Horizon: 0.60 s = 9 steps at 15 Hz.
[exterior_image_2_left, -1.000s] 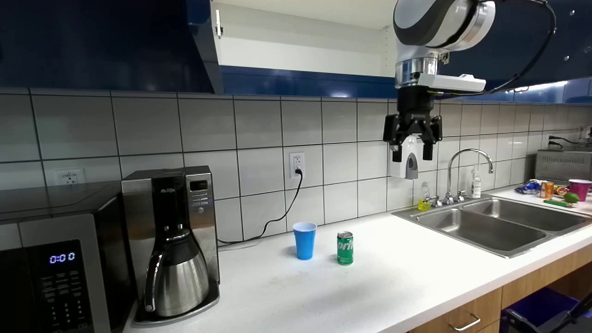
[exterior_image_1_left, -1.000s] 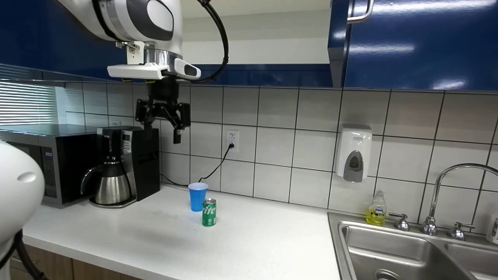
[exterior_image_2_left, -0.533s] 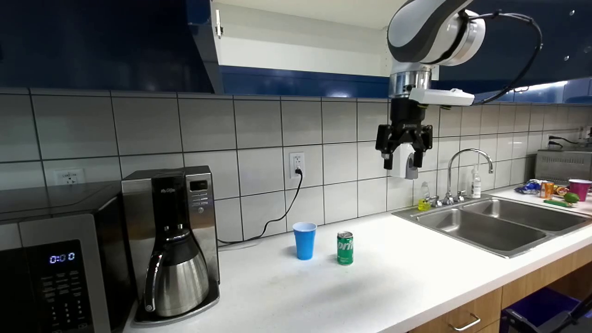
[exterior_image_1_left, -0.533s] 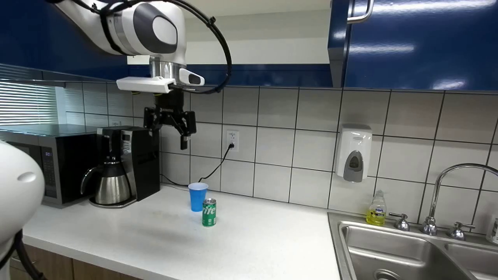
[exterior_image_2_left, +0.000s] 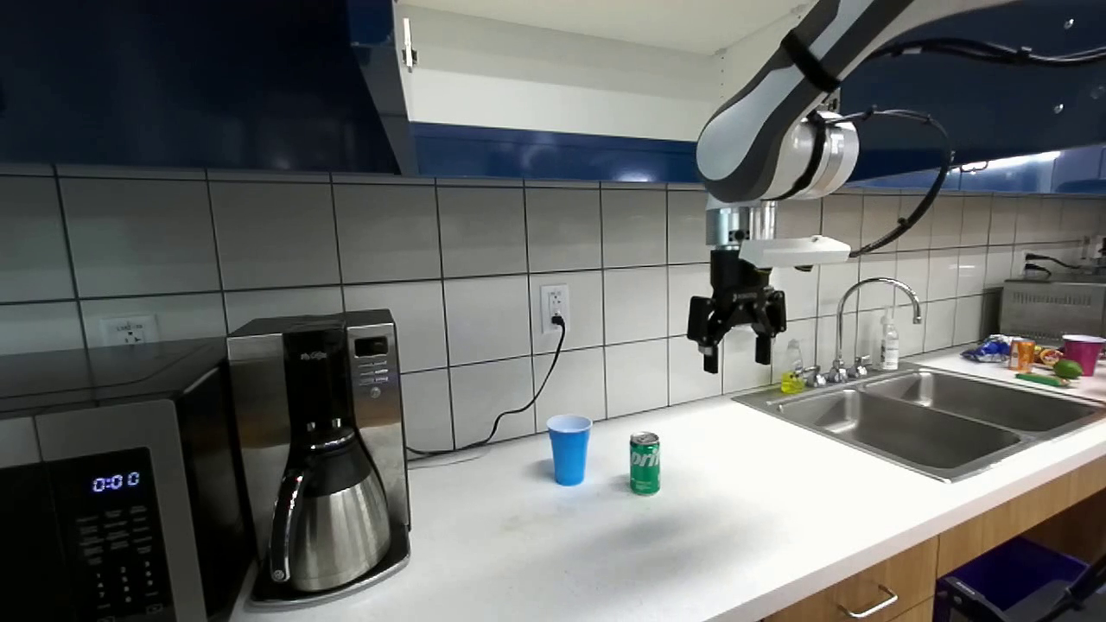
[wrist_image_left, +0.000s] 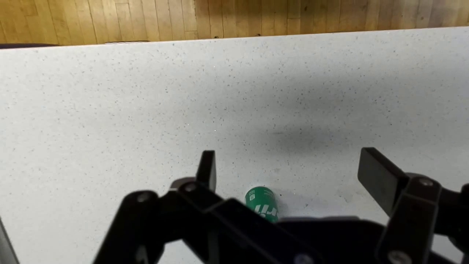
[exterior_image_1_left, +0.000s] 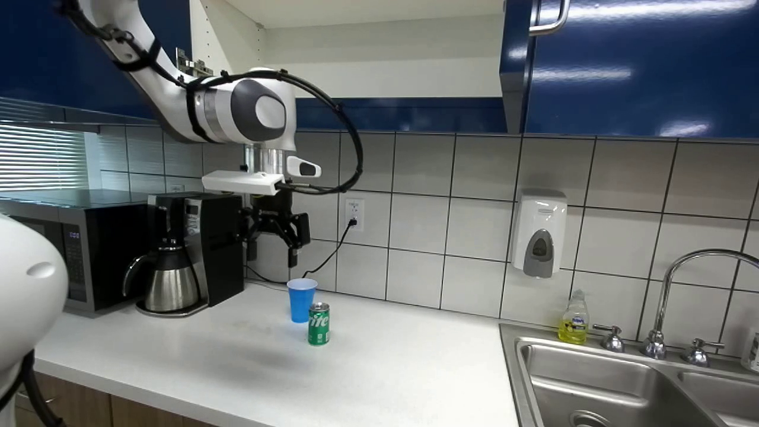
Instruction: Put the green can inside the cabinet
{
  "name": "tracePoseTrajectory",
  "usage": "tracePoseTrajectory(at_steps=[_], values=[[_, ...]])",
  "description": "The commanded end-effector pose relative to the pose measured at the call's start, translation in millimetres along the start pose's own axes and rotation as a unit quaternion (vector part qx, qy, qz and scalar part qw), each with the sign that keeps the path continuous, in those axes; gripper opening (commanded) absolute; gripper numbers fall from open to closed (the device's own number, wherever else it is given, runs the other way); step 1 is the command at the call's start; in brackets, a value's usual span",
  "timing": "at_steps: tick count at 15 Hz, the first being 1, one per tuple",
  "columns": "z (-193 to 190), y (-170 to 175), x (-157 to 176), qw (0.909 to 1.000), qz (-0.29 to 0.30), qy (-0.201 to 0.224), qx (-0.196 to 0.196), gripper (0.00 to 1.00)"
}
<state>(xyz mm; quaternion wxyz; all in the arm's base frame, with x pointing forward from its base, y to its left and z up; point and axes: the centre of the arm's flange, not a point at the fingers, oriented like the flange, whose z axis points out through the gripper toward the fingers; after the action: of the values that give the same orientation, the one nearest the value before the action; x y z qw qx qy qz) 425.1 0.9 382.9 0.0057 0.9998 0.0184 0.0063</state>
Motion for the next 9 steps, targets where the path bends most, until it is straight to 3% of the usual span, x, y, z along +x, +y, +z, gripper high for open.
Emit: tracePoseTrajectory(at_steps=[1, 9], values=[[39, 3, 25, 0.9998, -0.006, -0.001, -0.021, 1.00], [115, 10, 60, 0.9992, 0.004, 0.030, -0.025, 1.00]])
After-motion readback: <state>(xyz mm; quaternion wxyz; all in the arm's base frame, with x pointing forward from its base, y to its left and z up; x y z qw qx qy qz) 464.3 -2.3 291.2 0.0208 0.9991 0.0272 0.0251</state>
